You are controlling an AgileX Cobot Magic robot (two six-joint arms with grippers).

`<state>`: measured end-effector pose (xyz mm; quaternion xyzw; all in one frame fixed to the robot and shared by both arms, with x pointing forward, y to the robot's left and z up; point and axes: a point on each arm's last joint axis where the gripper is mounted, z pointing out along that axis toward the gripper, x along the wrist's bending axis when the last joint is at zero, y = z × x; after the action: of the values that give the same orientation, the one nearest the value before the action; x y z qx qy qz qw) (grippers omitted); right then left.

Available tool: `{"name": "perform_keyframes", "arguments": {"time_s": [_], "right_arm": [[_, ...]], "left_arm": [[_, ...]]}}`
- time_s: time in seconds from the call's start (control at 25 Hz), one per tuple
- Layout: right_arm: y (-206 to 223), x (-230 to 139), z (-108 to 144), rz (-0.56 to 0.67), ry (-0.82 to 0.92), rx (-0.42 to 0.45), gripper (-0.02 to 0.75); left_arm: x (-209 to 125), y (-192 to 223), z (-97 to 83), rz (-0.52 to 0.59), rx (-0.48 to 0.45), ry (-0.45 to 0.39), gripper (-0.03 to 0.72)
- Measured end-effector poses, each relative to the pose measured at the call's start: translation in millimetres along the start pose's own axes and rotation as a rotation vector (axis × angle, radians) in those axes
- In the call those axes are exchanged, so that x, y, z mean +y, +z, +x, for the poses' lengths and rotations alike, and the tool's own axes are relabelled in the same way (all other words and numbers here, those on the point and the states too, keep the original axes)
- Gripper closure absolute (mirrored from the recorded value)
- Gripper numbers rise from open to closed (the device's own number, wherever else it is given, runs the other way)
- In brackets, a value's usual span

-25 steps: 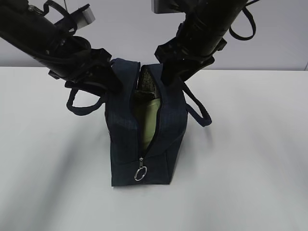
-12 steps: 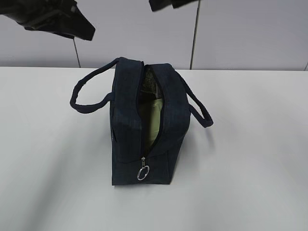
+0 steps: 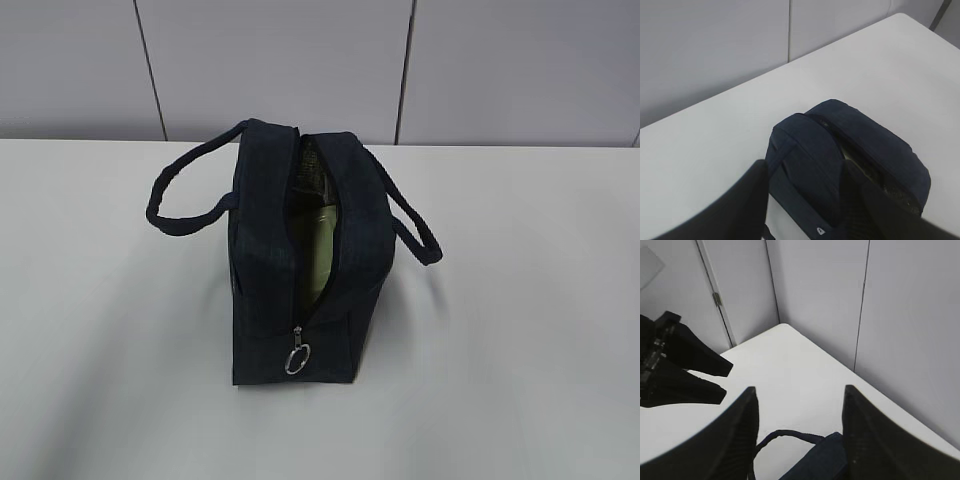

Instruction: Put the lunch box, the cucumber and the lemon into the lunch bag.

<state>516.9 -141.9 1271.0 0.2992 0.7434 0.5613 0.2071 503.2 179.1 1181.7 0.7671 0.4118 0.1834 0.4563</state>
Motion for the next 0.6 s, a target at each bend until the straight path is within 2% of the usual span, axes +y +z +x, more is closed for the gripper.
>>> {"name": "perform_keyframes", "arguments": {"time_s": [0.28, 0.6], "right_arm": [[-63.5, -6.7, 25.2, -0.119, -0.025, -0.053, 0.335], [-110.8, -81.4, 49.0, -0.145, 0.033, -0.103, 0.335]], "left_arm": [[-26.7, -23.0, -7.3, -0.031, 0.025, -0.005, 0.368], [-50.3, -56.5, -18.9, -0.085, 0.037, 0.005, 0.368]]}}
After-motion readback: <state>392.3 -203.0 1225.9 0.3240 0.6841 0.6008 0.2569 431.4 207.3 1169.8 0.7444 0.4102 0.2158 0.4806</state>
